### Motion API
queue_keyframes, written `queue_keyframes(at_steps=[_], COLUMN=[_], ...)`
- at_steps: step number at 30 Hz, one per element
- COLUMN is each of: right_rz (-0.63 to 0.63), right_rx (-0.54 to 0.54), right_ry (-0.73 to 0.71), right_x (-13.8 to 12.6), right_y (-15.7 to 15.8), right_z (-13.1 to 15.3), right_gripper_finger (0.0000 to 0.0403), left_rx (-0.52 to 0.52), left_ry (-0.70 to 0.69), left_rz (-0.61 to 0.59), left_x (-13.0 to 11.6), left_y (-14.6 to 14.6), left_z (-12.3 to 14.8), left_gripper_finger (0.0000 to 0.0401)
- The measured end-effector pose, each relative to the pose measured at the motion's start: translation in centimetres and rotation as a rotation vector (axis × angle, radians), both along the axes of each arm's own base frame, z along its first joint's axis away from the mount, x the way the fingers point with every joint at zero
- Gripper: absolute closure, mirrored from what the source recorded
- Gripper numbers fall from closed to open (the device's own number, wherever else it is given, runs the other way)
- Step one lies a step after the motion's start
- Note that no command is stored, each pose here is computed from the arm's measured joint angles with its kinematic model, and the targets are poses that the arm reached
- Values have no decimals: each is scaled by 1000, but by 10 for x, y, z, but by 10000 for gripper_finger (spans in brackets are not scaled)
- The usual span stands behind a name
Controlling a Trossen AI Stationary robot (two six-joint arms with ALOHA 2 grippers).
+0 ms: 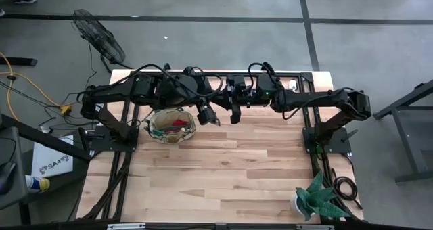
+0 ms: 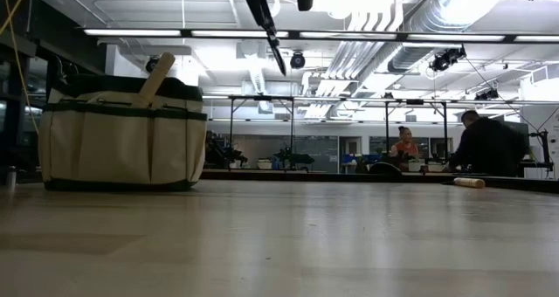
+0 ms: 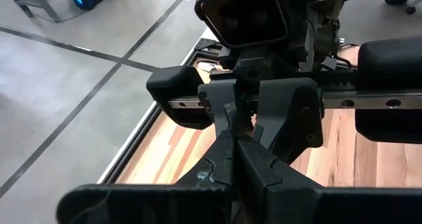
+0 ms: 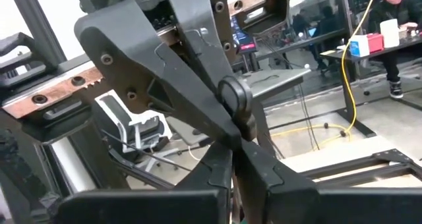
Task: Pick & Place Garden tools in Gardening bag
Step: Put the green shear scissors into the white gardening bag
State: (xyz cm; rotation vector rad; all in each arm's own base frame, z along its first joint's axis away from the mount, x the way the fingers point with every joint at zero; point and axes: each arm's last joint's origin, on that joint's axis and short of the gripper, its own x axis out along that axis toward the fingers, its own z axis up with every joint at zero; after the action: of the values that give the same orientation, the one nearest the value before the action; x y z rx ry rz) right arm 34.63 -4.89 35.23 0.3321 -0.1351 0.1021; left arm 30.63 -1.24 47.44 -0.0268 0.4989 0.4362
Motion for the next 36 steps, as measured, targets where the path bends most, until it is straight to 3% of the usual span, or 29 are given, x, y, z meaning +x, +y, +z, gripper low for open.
queue_keyframes(at_steps=[15,22,28,36], right_rz=[-4,49,77,93], right_rx=[21,46,55,58], right_ry=[65,78,80,74], right_x=[0,-1,-2,1], right_y=[-2,-9,-13,-13], right_z=[-6,-7,-7,-10], right_gripper_finger=[399,399,400,400], left_rx=[16,0,-81,-177], left_ry=[88,121,61,32], left_rz=[-35,-27,31,103], left_x=[-11,-41,-83,-117], left_y=[0,2,6,9], left_z=[-3,6,22,29], left_gripper_finger=[392,391,391,391])
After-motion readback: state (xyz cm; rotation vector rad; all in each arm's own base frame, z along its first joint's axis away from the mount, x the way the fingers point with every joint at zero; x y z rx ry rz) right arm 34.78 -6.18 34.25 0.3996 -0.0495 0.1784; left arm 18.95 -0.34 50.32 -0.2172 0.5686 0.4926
